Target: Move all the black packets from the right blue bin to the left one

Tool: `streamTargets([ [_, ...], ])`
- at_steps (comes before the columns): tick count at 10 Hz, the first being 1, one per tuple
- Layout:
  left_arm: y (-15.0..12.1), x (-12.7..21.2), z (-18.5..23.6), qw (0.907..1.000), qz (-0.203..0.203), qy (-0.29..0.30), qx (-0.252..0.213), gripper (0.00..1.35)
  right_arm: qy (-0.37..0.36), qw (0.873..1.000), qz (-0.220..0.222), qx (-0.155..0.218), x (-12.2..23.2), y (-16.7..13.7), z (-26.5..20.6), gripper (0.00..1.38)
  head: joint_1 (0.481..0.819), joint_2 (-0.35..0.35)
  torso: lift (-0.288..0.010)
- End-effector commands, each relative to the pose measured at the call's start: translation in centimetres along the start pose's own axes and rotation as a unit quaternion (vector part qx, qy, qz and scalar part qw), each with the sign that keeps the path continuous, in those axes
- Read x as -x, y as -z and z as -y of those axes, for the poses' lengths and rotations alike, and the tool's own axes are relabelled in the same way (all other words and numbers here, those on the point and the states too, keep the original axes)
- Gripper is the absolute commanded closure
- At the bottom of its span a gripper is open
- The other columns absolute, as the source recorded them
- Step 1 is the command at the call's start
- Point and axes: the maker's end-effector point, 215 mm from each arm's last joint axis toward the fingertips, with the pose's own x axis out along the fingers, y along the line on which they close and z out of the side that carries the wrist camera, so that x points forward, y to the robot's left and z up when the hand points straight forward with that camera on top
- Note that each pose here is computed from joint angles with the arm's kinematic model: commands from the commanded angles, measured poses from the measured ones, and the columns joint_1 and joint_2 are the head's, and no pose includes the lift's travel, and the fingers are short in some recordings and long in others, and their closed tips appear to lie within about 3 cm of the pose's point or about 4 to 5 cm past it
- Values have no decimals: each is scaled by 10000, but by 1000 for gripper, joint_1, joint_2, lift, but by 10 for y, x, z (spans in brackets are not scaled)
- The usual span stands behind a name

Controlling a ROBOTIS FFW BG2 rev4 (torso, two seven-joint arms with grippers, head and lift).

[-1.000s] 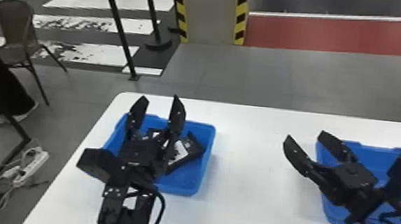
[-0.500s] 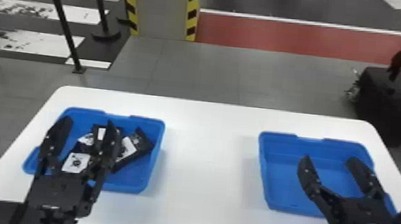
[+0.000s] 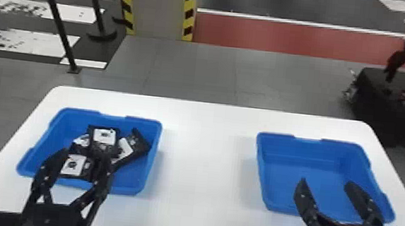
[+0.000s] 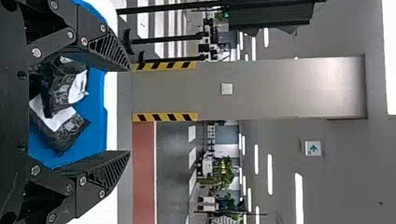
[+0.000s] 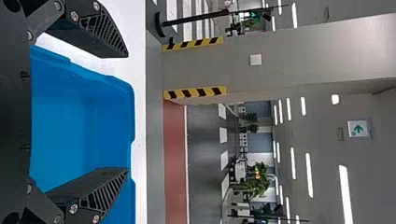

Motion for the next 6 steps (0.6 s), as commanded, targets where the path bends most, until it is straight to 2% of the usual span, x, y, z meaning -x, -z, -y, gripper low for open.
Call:
streamTargets([
  [1, 6, 5, 4, 9997, -254, 31, 19, 435, 16, 9999, -111, 33, 5, 4, -2, 170, 695, 1, -110],
  [5, 6, 13, -2, 9993, -364, -52, 10, 435, 31, 9999, -121, 16, 9, 2, -4, 170, 695, 4, -110],
  [6, 0, 12, -1, 9996, -278, -54, 5, 435, 30, 9999, -146, 13, 10, 3, -4, 170, 695, 7, -110],
])
